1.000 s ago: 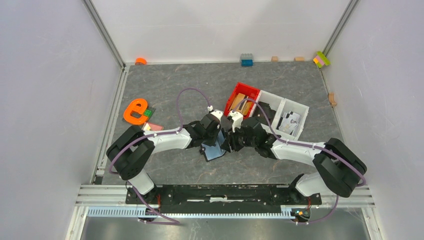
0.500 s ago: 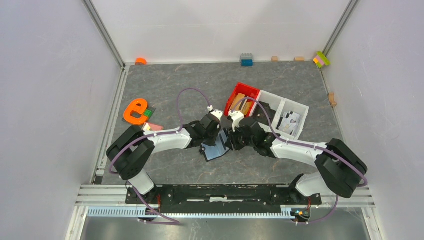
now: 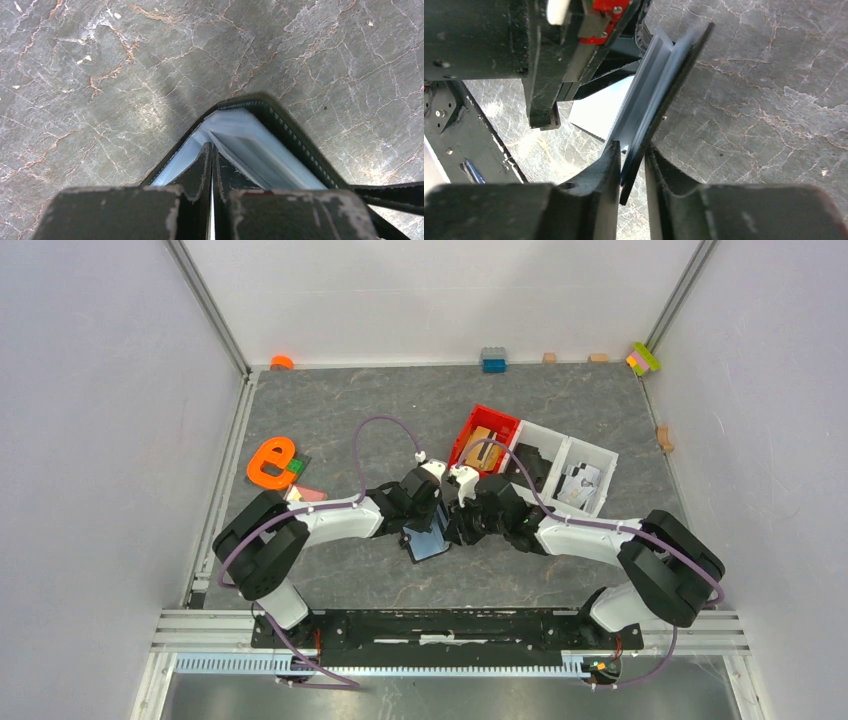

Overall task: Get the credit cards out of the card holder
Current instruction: Remove the credit card from the card holder.

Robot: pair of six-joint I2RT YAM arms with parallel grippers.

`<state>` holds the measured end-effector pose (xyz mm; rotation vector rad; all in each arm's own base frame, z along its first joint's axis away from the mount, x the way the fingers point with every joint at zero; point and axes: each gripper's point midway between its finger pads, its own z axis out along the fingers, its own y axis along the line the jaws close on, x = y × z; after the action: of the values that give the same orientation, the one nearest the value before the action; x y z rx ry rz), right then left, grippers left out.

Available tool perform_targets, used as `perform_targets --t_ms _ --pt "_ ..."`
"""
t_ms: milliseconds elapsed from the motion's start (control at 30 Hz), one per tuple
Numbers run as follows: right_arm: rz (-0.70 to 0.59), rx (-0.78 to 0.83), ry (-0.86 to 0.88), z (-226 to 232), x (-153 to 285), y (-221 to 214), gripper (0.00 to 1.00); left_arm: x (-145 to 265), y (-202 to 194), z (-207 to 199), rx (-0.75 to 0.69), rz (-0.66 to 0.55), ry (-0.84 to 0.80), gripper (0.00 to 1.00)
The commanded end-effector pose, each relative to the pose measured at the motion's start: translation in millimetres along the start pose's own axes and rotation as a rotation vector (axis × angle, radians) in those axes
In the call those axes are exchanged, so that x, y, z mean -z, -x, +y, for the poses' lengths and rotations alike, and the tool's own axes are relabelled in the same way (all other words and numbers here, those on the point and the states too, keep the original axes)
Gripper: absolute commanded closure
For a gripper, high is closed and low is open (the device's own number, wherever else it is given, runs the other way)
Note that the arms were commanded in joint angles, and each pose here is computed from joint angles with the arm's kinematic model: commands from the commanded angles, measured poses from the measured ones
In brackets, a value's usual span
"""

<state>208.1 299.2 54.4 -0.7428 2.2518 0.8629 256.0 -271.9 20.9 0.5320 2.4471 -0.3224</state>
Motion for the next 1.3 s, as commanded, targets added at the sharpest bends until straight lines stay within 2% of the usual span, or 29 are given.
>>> perform_targets --t_ms 0,67,200,267,433,533,767,867,967,1267 --pt "-0.024 0.004 0.016 5 -3 10 0.78 4 -6 4 -0.034 0.027 0.013 0.98" --pt "-0.05 0.003 -0.028 -2 1 14 0.87 8 -3 6 -0.027 0.01 0.019 0.98" --pt "-0.131 -0.025 -0.114 -18 17 25 0.97 23 8 10 -0.01 -0.052 0.03 0.98" --pt "-0.168 -0.048 -0.136 -25 24 29 1.0 31 14 13 0.005 -0.089 0.035 0.98" --pt "-0.233 -0.082 -0.174 -38 37 35 1.0 48 24 25 0.052 -0.166 0.069 0.96" --pt "-0.255 -0.085 -0.186 -40 42 37 1.0 48 23 27 0.077 -0.172 0.056 0.84" --pt "-0.308 -0.116 -0.16 -40 50 41 1.0 34 17 15 0.189 -0.092 -0.132 0.46" --pt "-0.35 -0.131 -0.118 -36 55 45 1.0 42 25 7 0.236 -0.137 -0.26 0.32" --pt "-0.399 -0.146 -0.068 -30 63 49 1.0 56 35 2 0.259 -0.211 -0.342 0.13" --pt "-0.556 -0.132 0.094 -1 94 69 1.0 102 56 -22 0.229 -0.42 -0.565 0.11"
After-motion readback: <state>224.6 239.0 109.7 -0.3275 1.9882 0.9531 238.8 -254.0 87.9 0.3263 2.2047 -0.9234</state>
